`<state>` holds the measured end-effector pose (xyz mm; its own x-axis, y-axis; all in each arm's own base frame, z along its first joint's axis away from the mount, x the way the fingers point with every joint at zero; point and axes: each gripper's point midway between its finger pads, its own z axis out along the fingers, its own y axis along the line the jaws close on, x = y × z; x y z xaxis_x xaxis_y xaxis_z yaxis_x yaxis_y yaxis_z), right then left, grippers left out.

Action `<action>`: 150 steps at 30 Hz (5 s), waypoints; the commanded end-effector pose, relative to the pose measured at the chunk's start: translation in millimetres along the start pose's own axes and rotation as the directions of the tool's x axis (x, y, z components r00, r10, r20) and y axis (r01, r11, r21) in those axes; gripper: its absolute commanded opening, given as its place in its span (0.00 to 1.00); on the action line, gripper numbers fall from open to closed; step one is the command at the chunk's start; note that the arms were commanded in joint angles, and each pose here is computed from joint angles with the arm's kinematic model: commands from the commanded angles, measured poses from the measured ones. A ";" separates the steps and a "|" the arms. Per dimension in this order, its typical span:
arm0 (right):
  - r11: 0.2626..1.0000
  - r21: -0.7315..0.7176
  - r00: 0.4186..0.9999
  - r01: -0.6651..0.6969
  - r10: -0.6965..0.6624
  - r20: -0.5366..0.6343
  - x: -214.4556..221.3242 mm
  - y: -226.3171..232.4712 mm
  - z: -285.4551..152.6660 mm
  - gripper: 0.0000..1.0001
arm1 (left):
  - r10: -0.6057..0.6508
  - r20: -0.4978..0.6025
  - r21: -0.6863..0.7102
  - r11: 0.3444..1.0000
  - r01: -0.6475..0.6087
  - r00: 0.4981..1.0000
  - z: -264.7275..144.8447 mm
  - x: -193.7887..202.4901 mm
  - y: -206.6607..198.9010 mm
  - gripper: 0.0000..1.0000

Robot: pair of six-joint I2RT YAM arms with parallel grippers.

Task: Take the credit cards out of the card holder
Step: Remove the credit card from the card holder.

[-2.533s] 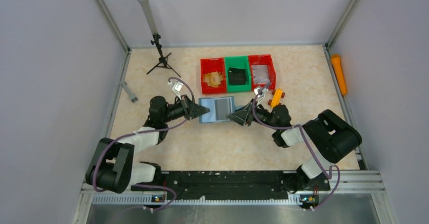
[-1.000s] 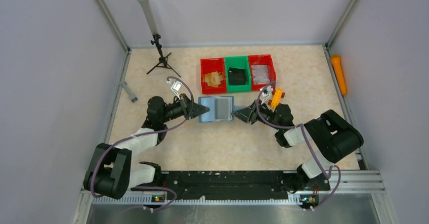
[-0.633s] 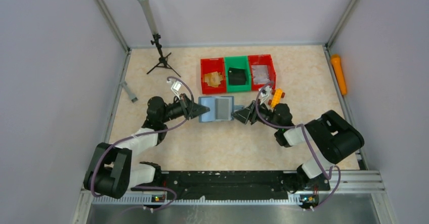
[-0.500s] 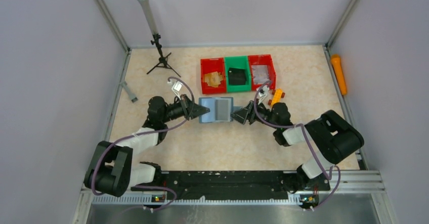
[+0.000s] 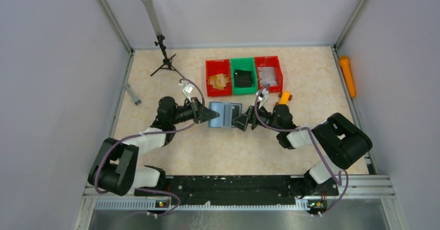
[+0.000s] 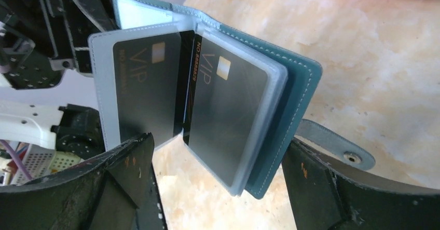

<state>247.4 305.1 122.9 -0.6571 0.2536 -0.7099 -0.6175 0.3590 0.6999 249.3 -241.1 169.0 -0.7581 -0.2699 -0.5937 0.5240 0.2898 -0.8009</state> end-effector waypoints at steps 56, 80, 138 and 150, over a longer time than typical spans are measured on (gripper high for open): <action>0.993 0.097 0.994 0.063 -0.054 -0.095 4.3 -11.5 25.0 0.33 | 0.237 -0.121 -0.102 0.963 -0.249 0.964 30.9 19.0 -6.0 0.99; 0.997 0.041 0.994 0.058 -0.054 -0.096 3.4 -3.0 24.0 0.37 | 0.269 -0.128 -0.287 0.911 -0.296 0.954 27.2 8.3 15.2 0.40; 0.974 -0.226 0.999 0.027 -0.018 0.042 -24.5 40.3 2.8 0.39 | 0.083 -0.092 0.152 0.986 -0.069 0.992 18.7 5.2 -29.1 0.05; 0.957 -0.287 0.997 0.041 -0.021 0.070 -28.8 54.7 -5.1 0.28 | 0.100 -0.090 0.245 0.967 -0.075 0.991 16.7 8.3 -46.9 0.05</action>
<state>237.4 313.9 174.8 -0.6386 0.2937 -0.7113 -0.7096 0.1330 0.6920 237.2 -268.3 177.4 -0.7872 -0.1728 -0.5920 0.5699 0.1630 -0.8054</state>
